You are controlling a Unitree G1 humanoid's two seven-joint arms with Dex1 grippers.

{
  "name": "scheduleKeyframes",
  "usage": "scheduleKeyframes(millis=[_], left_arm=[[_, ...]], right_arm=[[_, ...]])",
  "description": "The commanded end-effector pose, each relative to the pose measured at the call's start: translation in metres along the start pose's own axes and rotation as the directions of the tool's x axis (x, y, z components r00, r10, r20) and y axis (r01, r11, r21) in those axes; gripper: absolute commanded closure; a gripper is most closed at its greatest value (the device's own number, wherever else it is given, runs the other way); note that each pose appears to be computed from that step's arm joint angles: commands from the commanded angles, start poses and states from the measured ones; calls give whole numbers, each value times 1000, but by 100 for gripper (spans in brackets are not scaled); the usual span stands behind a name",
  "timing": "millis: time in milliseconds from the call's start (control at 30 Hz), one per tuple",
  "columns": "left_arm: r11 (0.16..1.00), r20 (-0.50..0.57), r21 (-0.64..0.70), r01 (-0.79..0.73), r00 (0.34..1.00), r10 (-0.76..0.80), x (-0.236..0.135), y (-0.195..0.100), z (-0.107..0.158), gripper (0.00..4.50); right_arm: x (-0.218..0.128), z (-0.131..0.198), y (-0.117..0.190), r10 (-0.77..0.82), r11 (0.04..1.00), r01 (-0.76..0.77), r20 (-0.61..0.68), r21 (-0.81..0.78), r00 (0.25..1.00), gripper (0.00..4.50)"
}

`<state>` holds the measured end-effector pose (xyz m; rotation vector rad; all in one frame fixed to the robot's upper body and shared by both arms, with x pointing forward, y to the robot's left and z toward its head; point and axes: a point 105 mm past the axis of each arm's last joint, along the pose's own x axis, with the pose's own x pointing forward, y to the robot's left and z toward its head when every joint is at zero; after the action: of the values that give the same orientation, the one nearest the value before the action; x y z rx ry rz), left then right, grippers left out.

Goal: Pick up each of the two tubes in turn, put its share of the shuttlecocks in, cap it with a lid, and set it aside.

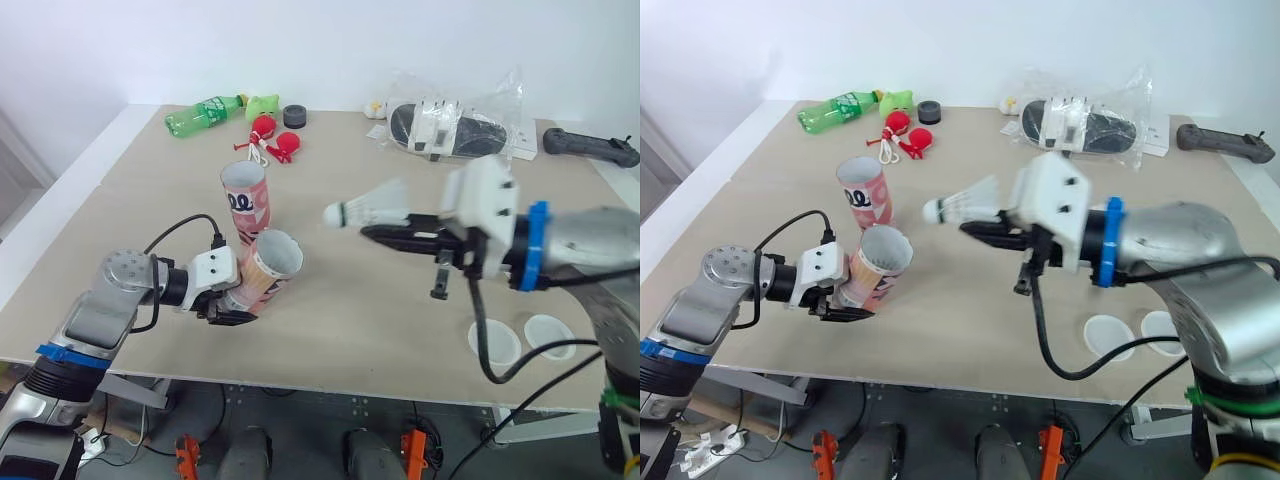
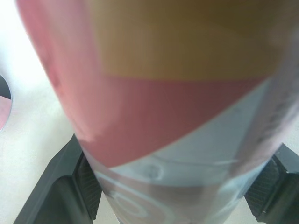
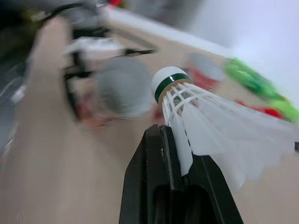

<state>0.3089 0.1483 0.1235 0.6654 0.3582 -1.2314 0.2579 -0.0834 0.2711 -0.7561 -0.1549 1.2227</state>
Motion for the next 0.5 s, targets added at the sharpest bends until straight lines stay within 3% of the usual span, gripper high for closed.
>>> scheduleKeyframes(millis=[33, 367, 467, 500], left_arm=[[997, -28, -27, 70, 997, -71, 18, -13, -10, 125], [998, -20, -29, 63, 998, -63, 20, -17, -8, 125], [998, -18, -34, 61, 998, -62, 20, -19, -9, 125], [998, -18, -34, 61, 998, -61, 20, -20, -9, 125]], right_arm=[[20, 8, -2, 128, 977, -130, -21, -169, 992, 446], [59, -5, -6, 222, 905, -254, -131, -340, 966, 446], [65, -4, -5, 229, 908, -251, -106, -336, 968, 354], [66, -3, -5, 235, 905, -256, -102, -341, 967, 304]])
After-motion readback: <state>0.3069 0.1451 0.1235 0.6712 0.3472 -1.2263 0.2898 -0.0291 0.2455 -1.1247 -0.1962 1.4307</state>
